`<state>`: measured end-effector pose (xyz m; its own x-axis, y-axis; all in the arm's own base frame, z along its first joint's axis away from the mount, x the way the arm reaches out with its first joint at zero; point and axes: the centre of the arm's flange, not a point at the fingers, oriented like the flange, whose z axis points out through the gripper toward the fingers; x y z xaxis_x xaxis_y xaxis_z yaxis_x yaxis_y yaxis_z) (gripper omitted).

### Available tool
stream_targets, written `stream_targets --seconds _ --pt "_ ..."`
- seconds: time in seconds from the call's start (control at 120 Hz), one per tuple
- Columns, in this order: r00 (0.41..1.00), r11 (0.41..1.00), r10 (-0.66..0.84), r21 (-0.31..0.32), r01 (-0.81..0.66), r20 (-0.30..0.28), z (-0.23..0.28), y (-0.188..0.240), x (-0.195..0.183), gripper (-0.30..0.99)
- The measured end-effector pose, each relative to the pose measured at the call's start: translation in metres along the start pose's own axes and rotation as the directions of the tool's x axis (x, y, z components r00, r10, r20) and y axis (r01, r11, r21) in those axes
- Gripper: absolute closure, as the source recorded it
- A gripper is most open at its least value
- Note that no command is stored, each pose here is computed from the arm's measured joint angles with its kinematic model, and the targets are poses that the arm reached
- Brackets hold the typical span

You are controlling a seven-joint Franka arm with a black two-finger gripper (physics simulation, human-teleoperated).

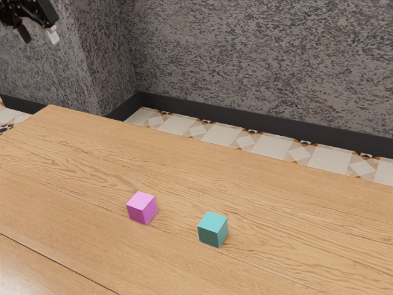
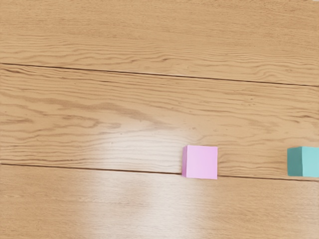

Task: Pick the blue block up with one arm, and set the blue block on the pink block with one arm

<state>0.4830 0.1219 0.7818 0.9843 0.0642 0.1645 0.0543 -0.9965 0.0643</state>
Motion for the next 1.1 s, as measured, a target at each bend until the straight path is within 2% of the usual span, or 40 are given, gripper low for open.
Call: stream_targets --seconds 0.1,0.167,0.217,0.258,0.308,0.35,0.392,0.458,0.642,0.767,0.933,1.1 --pt "1.0 1.0 -0.02 0.009 0.02 0.014 0.013 -0.009 0.009 0.02" --pt "0.999 0.999 -0.041 0.019 0.041 0.029 0.036 -0.02 0.028 0.02" --pt "0.999 0.999 -0.036 0.001 0.035 0.041 0.062 -0.016 0.045 0.02" --pt "0.997 1.0 -0.004 -0.015 0.006 0.074 0.098 0.008 0.066 0.02" --pt "0.99 0.997 0.066 -0.034 -0.062 0.123 0.145 0.068 0.088 0.02" --pt "0.981 0.993 0.111 -0.044 -0.105 0.159 0.179 0.118 0.097 0.02" --pt "0.973 0.992 0.121 -0.051 -0.113 0.195 0.217 0.149 0.1 0.03" --pt "0.97 0.996 0.087 -0.047 -0.078 0.226 0.265 0.165 0.105 0.03" --pt "0.964 0.999 -0.042 -0.005 0.045 0.263 0.365 0.188 0.124 0.03" --pt "0.959 0.994 -0.097 -0.02 0.106 0.265 0.405 0.2 0.128 0.04" --pt "0.942 0.993 -0.108 -0.009 0.117 0.317 0.488 0.237 0.109 0.07" --pt "0.953 0.998 -0.047 -0.019 0.055 0.299 0.519 0.289 0.082 0.08"
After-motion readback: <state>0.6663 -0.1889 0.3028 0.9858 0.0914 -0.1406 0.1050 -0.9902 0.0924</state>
